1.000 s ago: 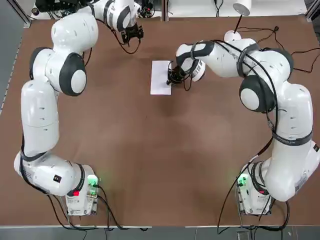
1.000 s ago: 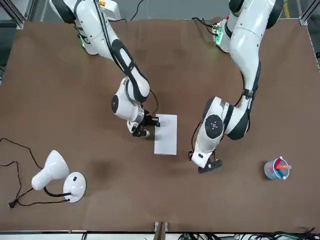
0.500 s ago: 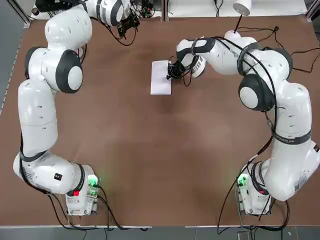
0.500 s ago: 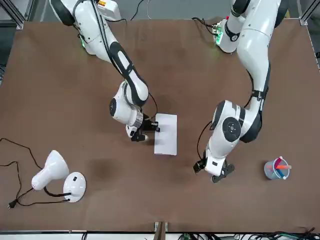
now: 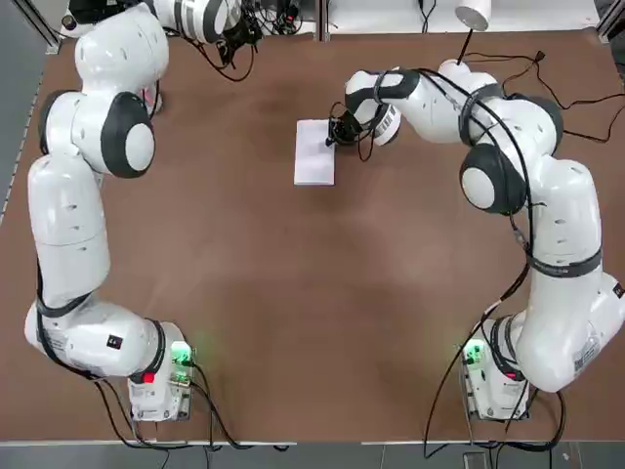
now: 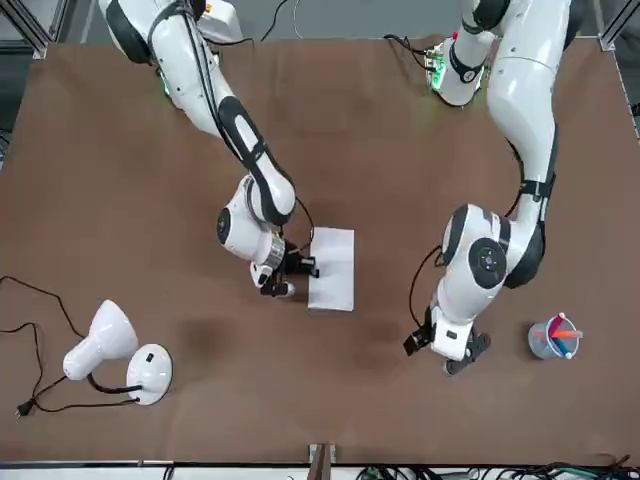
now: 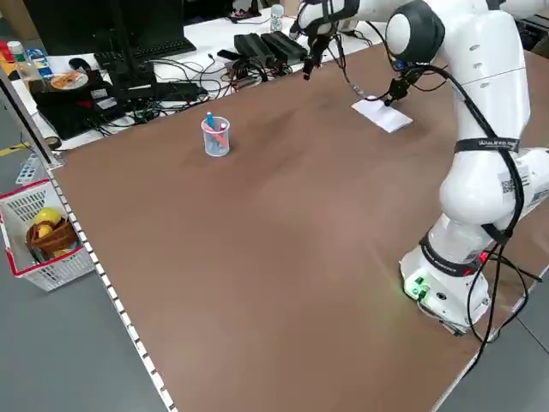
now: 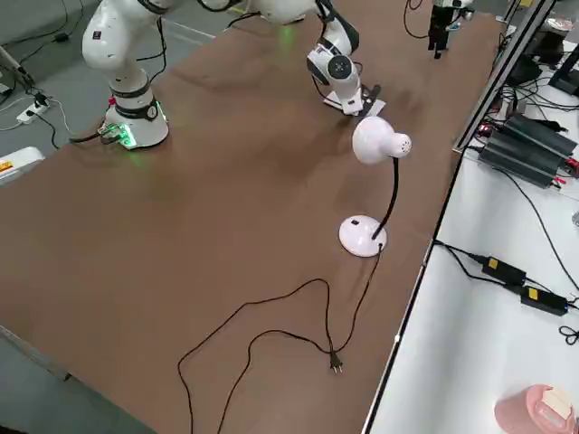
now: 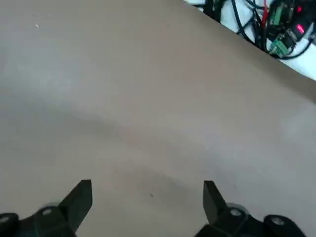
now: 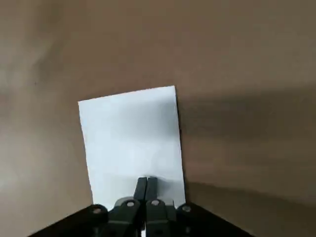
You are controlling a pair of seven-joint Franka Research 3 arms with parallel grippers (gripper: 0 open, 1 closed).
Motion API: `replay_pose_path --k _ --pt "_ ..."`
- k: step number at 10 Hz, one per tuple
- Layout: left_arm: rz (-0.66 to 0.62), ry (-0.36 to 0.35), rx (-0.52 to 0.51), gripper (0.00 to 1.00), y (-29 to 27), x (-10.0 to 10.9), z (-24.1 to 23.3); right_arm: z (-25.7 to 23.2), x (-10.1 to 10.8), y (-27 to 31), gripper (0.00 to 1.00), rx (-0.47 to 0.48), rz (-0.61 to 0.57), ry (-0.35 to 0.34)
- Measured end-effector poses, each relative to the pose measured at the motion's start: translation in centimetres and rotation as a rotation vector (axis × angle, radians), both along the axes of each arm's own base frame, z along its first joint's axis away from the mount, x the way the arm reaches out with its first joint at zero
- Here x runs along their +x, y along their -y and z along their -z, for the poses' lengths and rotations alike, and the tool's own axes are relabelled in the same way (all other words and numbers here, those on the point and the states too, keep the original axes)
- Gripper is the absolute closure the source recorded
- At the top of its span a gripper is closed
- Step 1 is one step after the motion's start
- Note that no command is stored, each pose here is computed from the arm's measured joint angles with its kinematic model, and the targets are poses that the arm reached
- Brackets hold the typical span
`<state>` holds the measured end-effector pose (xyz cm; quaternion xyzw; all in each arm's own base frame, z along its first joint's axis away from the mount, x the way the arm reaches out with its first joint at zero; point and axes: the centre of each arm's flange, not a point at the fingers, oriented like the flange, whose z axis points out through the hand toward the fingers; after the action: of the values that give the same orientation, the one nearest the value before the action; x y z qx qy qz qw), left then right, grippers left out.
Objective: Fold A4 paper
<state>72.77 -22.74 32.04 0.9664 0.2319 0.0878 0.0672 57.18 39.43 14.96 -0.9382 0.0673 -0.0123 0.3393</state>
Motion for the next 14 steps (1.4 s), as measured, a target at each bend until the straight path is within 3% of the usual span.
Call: replay_pose_path --k 3,5,9,14 --pt "0.083 0.043 0.027 0.0 -5.9 1.4 -2.6 0.5 1.0 0.3 0.96 0.001 0.0 0.018" --pt "0.189 0.047 0.053 0.0 -11.7 1.2 -3.9 0.2 1.5 0.3 0.96 0.005 0.003 0.027" --pt "0.398 0.056 0.092 0.0 -21.9 -1.5 -7.2 0.0 2.9 0.3 0.96 0.014 0.015 0.049" --pt "0.443 0.01 0.114 0.0 -21.7 -6.5 -16.3 -0.8 5.1 0.6 0.97 0.038 0.036 0.083"
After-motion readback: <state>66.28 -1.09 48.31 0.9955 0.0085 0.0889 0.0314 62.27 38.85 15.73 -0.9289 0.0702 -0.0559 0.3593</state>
